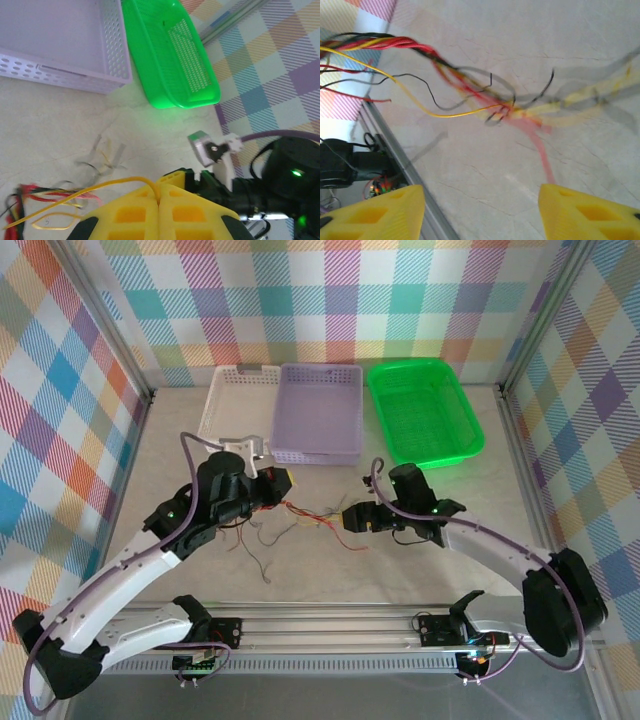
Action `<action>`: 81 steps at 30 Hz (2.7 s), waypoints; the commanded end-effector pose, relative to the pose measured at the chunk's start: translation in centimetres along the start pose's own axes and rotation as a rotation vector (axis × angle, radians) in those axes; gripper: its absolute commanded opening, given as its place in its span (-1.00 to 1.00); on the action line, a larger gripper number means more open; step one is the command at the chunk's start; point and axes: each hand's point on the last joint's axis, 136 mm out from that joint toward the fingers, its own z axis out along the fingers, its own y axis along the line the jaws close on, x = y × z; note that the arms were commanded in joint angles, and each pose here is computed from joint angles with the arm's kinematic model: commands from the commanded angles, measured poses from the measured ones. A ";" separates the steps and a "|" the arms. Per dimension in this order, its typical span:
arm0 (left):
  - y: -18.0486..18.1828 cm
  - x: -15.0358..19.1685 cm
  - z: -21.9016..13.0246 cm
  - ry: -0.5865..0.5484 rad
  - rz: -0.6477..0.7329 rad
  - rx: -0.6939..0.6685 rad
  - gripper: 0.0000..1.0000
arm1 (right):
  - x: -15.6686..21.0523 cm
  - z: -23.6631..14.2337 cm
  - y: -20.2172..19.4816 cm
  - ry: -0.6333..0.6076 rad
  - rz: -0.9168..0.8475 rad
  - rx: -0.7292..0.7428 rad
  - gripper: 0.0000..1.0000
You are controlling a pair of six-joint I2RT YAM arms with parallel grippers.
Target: Untangle the cables
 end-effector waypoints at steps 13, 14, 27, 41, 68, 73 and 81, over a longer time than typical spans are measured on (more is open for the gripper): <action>-3.0 -2.8 2.6 -0.017 -0.139 0.054 -1.00 | -0.6 -2.6 13.4 -0.184 -0.325 -0.347 0.52; -3.1 -2.8 2.8 -0.017 -0.150 0.060 -1.00 | -0.6 -1.8 13.7 -0.180 -0.321 -0.349 0.52; -4.5 -3.3 3.8 -0.072 -0.196 0.071 -1.00 | -2.8 3.6 15.4 -0.357 -0.242 -0.318 0.68; -5.9 -2.4 3.0 -0.116 -0.178 0.069 -1.00 | -5.4 6.1 16.6 -0.634 -0.207 -0.275 0.68; -7.7 -1.9 0.3 -0.191 -0.199 0.116 -1.00 | -8.9 5.5 15.0 -1.025 -0.203 -0.038 0.56; -7.7 -2.2 -0.3 -0.205 -0.200 0.118 -1.00 | -8.8 5.6 14.8 -1.038 -0.196 -0.031 0.02; -6.3 -3.6 -2.8 -0.276 -0.136 0.055 -1.00 | -6.2 5.8 11.2 -0.916 -0.175 0.066 -1.00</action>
